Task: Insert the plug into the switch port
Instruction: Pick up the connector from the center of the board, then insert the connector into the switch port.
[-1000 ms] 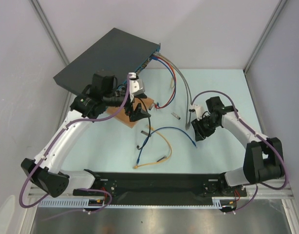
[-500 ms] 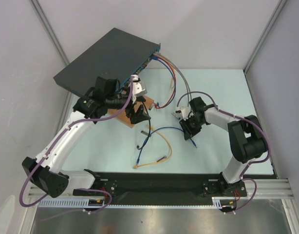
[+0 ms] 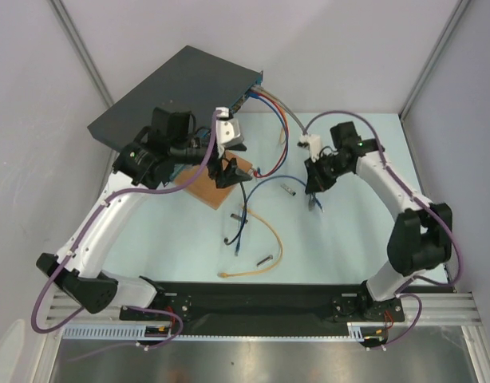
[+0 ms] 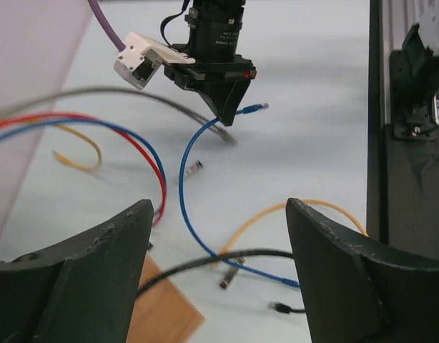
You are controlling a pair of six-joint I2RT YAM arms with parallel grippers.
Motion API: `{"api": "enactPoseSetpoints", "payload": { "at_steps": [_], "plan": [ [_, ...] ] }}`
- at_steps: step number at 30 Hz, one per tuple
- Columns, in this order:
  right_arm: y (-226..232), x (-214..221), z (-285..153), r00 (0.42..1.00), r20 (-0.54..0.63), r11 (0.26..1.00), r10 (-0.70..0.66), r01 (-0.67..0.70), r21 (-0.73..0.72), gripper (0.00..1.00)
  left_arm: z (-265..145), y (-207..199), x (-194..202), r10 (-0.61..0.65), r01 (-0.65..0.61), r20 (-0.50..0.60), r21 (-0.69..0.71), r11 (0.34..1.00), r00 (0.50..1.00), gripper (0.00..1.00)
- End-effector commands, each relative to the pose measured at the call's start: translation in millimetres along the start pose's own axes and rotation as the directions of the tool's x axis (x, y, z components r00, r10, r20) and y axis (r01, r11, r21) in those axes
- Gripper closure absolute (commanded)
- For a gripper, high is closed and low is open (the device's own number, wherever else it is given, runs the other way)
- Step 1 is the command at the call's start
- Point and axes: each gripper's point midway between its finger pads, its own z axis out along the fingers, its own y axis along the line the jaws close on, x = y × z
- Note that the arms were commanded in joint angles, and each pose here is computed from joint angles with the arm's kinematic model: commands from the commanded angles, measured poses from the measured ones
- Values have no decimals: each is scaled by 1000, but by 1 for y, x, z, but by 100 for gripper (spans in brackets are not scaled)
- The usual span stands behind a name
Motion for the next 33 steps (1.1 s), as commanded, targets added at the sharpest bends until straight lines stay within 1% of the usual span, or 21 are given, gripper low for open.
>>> {"api": "enactPoseSetpoints", "payload": {
  "at_steps": [1, 2, 4, 5, 7, 8, 9, 11, 12, 13, 15, 16, 18, 19, 20, 21, 26, 28, 29, 30, 33],
  "plan": [
    [38, -51, -64, 964, 154, 975, -218, 221, 0, 100, 2, 8, -56, 84, -87, 141, 14, 996, 986, 20],
    [43, -60, -78, 943, 192, 962, -273, 272, 30, 100, 5, 8, -63, 16, -19, 161, 20, 1000, 987, 20],
    [52, -76, -97, 903, 239, 934, -358, 349, 80, 100, 14, 17, -69, -48, 45, 188, 18, 999, 981, 18],
    [62, -83, -109, 859, 260, 898, -441, 426, 115, 100, 17, 20, -70, -65, 62, 191, 19, 998, 980, 17],
    [71, -90, -121, 812, 267, 855, -519, 493, 163, 100, 24, 27, -71, -83, 80, 193, 21, 997, 978, 16],
    [83, -95, -127, 772, 279, 821, -571, 541, 183, 100, 26, 29, -73, -84, 82, 196, 19, 996, 977, 15],
    [89, -97, -131, 737, 278, 787, -616, 582, 203, 100, 26, 32, -78, -76, 75, 205, 12, 997, 976, 15],
    [97, -96, -132, 692, 257, 738, -674, 634, 229, 100, 36, 35, -71, -86, 84, 176, 20, 996, 981, 14],
    [111, -97, -134, 653, 259, 702, -712, 671, 237, 100, 37, 38, -74, -75, 74, 172, 13, 997, 982, 14],
    [111, -98, -135, 629, 233, 670, -742, 693, 266, 100, 41, 33, -69, -81, 77, 150, 32, 997, 985, 14],
    [118, -101, -138, 587, 222, 628, -778, 718, 301, 100, 48, 26, -59, -102, 95, 105, 73, 993, 989, 15],
    [119, -104, -139, 575, 221, 616, -788, 721, 317, 100, 52, 19, -56, -90, 81, 94, 97, 992, 992, 15],
    [125, -109, -140, 541, 219, 584, -812, 740, 334, 100, 57, 11, -47, -103, 94, 64, 131, 987, 993, 17],
    [122, -111, -141, 538, 199, 572, -819, 738, 357, 100, 58, 4, -44, -115, 105, 53, 162, 981, 992, 17],
    [121, -115, -142, 521, 188, 551, -833, 745, 377, 100, 58, 1, -42, -122, 113, 47, 175, 978, 991, 18],
    [120, -115, -141, 517, 172, 540, -838, 746, 390, 100, 60, -2, -38, -130, 122, 35, 184, 975, 991, 19],
    [121, -125, -147, 450, 160, 471, -878, 762, 444, 100, 65, -9, -31, -188, 181, 10, 222, 958, 982, 23],
    [121, -127, -146, 441, 165, 464, -882, 758, 458, 100, 70, -8, -28, -215, 210, -2, 231, 950, 977, 27],
    [124, -132, -152, 419, 178, 450, -891, 753, 481, 100, 72, -7, -26, -221, 217, -9, 227, 949, 975, 31],
    [127, -134, -154, 404, 190, 443, -895, 753, 486, 100, 77, -6, -21, -234, 234, -26, 221, 947, 972, 40],
    [133, -139, -160, 377, 214, 432, -901, 746, 507, 100, 81, 3, -15, -255, 260, -48, 175, 950, 966, 47]
  ]
}}
